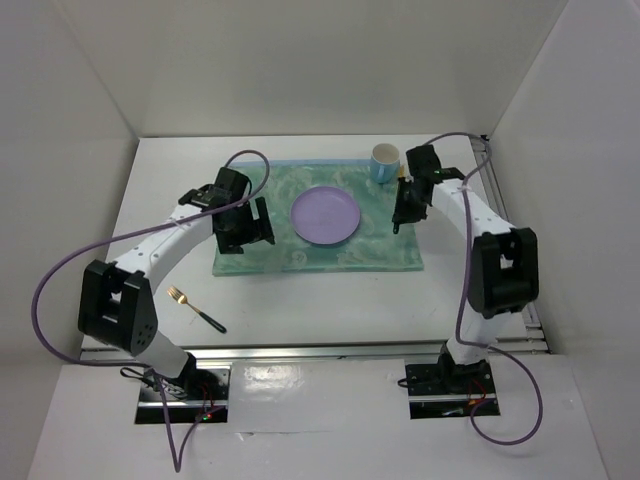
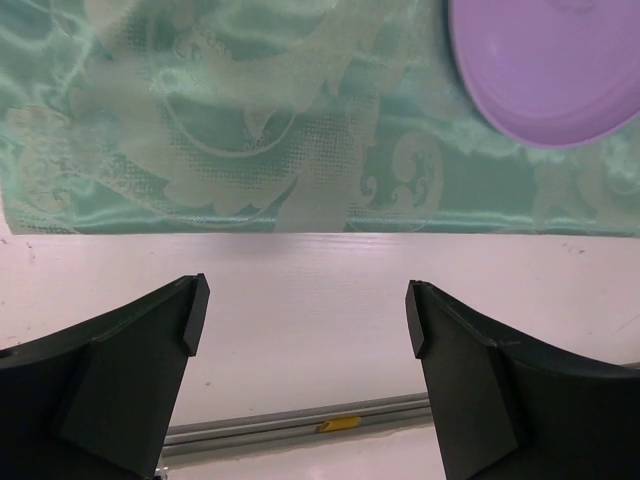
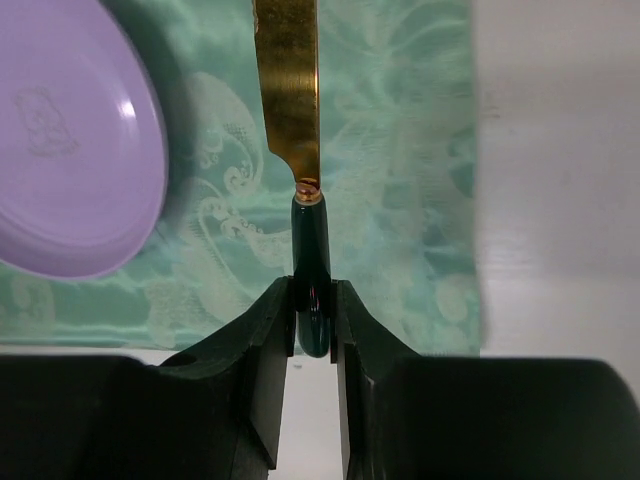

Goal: Set the dinner table for one person

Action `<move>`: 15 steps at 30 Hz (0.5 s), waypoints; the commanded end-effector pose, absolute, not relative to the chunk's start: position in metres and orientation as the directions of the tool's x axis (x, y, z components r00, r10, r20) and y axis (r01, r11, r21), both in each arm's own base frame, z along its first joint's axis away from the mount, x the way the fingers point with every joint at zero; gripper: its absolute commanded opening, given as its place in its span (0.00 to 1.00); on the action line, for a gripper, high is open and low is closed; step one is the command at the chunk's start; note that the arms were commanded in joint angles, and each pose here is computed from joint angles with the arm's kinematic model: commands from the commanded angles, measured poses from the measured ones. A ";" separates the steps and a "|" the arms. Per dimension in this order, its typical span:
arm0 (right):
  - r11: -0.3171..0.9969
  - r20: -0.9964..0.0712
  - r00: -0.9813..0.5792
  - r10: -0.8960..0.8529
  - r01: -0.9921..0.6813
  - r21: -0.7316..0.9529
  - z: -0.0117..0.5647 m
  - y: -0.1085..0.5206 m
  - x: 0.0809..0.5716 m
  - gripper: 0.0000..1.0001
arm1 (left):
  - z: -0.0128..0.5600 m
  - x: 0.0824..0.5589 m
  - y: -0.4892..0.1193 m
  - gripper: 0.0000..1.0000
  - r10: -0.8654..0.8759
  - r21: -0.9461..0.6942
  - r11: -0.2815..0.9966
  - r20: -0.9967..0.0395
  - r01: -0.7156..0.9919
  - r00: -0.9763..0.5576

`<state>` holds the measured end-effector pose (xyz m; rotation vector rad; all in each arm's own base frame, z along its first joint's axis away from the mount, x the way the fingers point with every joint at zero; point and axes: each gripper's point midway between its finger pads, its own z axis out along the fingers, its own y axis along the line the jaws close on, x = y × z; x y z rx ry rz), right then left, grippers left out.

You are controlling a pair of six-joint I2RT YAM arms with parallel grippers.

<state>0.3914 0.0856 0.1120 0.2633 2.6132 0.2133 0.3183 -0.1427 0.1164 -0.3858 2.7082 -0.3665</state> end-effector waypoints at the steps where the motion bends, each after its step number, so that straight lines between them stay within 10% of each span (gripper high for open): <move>1: 0.982 -0.407 -0.910 0.079 0.000 0.189 0.094 0.105 0.389 0.00 | 0.149 0.326 -0.132 0.99 -0.374 -0.337 0.910 -0.418 -0.241 -0.828; 15: 0.986 -0.317 -0.947 0.045 -0.009 0.167 0.044 0.114 0.400 0.00 | 0.126 0.298 -0.089 1.00 -0.496 -0.248 0.867 -0.329 -0.433 -0.804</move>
